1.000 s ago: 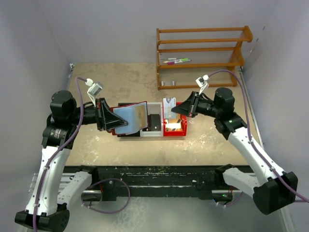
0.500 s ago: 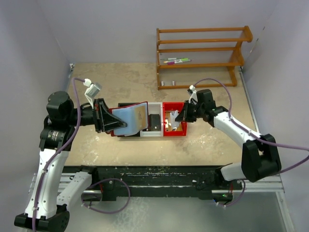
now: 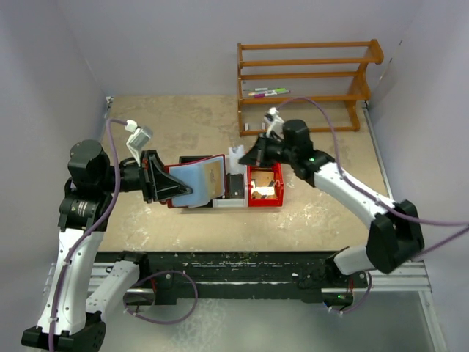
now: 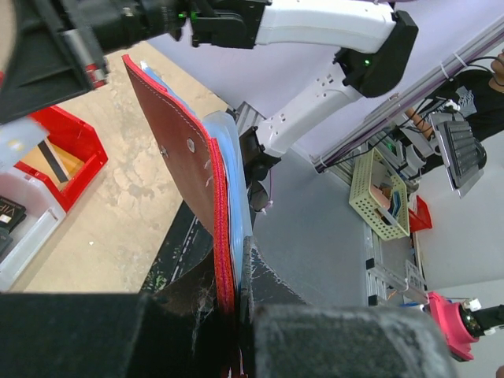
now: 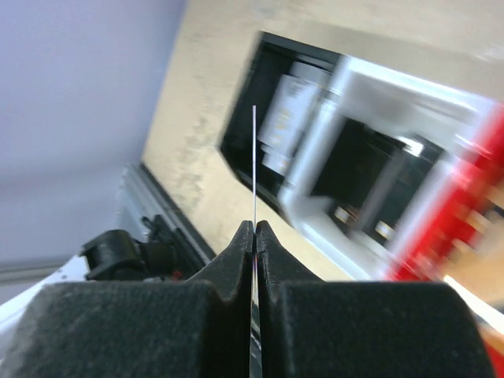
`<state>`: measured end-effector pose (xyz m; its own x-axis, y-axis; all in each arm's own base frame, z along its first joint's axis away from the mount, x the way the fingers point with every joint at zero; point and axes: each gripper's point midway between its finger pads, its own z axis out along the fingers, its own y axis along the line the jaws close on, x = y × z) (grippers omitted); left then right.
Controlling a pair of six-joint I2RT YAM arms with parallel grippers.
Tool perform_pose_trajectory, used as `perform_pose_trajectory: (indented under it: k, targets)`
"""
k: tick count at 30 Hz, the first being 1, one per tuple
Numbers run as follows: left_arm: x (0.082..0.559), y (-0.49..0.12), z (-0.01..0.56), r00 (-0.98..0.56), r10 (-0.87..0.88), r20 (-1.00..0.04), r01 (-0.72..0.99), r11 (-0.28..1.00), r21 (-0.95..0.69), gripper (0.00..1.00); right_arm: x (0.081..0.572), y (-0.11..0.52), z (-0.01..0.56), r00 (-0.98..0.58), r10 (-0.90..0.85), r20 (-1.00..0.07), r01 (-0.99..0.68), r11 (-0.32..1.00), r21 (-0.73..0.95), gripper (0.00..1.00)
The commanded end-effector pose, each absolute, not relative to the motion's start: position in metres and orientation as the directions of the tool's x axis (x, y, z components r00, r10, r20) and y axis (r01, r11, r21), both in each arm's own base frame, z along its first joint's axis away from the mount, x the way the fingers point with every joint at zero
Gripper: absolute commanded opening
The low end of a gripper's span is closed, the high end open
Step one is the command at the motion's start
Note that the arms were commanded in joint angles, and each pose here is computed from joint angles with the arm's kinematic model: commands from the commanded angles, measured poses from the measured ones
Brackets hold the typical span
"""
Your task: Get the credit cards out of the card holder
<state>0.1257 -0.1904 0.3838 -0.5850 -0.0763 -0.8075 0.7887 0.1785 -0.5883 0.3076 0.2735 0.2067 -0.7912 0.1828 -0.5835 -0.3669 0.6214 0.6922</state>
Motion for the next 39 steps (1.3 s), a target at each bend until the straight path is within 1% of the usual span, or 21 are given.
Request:
perform_pose_trajectory:
  k: [1, 4, 7, 12, 18, 22, 24, 29, 32, 34, 37, 39]
  targets:
    - [0.115, -0.190, 0.408, -0.505, -0.082, -0.859, 0.847, 0.144, -0.511, 0.04, 0.316, 0.351, 0.234, -0.792, 0.167, -0.587, -0.439, 0.513, 0.738, 0.00]
    - [0.111, -0.190, 0.409, -0.500, -0.078, -0.862, 0.851, 0.138, -0.506, 0.04, 0.325, 0.388, 0.216, -0.812, 0.141, -0.567, -0.423, 0.526, 0.737, 0.00]
    - [0.109, -0.190, 0.409, -0.503, -0.076, -0.861, 0.850, 0.136, -0.509, 0.04, 0.334, 0.412, 0.193, -0.836, 0.133, -0.532, -0.385, 0.547, 0.743, 0.00]
    - [0.107, -0.190, 0.413, -0.502, -0.075, -0.862, 0.852, 0.127, -0.508, 0.04, 0.350, 0.433, 0.164, -0.844, 0.143, -0.516, -0.340, 0.602, 0.723, 0.00]
    - [0.103, -0.190, 0.417, -0.491, -0.078, -0.868, 0.859, 0.121, -0.497, 0.04, 0.356, 0.455, 0.138, -0.855, 0.124, -0.503, -0.316, 0.644, 0.697, 0.01]
    - [0.100, -0.190, 0.420, -0.487, -0.080, -0.870, 0.862, 0.116, -0.494, 0.04, 0.356, 0.463, 0.135, -0.853, 0.114, -0.510, -0.314, 0.668, 0.675, 0.17]
    - [0.099, -0.189, 0.422, -0.485, -0.079, -0.871, 0.864, 0.114, -0.491, 0.04, 0.356, 0.462, 0.137, -0.851, 0.111, -0.513, -0.311, 0.680, 0.664, 0.23]
    - [0.095, -0.189, 0.427, -0.475, -0.077, -0.877, 0.871, 0.105, -0.481, 0.04, 0.355, 0.450, 0.149, -0.832, 0.075, -0.549, -0.327, 0.733, 0.596, 0.30]
    - [0.094, -0.189, 0.429, -0.471, -0.078, -0.879, 0.873, 0.103, -0.477, 0.04, 0.351, 0.436, 0.175, -0.807, 0.099, -0.583, -0.330, 0.742, 0.583, 0.32]
    - [0.093, -0.189, 0.430, -0.469, -0.080, -0.879, 0.874, 0.102, -0.476, 0.04, 0.344, 0.428, 0.196, -0.789, 0.104, -0.606, -0.351, 0.733, 0.583, 0.36]
    - [0.093, -0.189, 0.433, -0.465, -0.086, -0.881, 0.876, 0.100, -0.472, 0.04, 0.325, 0.413, 0.230, -0.753, 0.097, -0.650, -0.424, 0.684, 0.593, 0.49]
    - [0.093, -0.189, 0.433, -0.466, -0.088, -0.880, 0.876, 0.098, -0.473, 0.04, 0.305, 0.404, 0.259, -0.721, 0.116, -0.683, -0.497, 0.601, 0.627, 0.61]
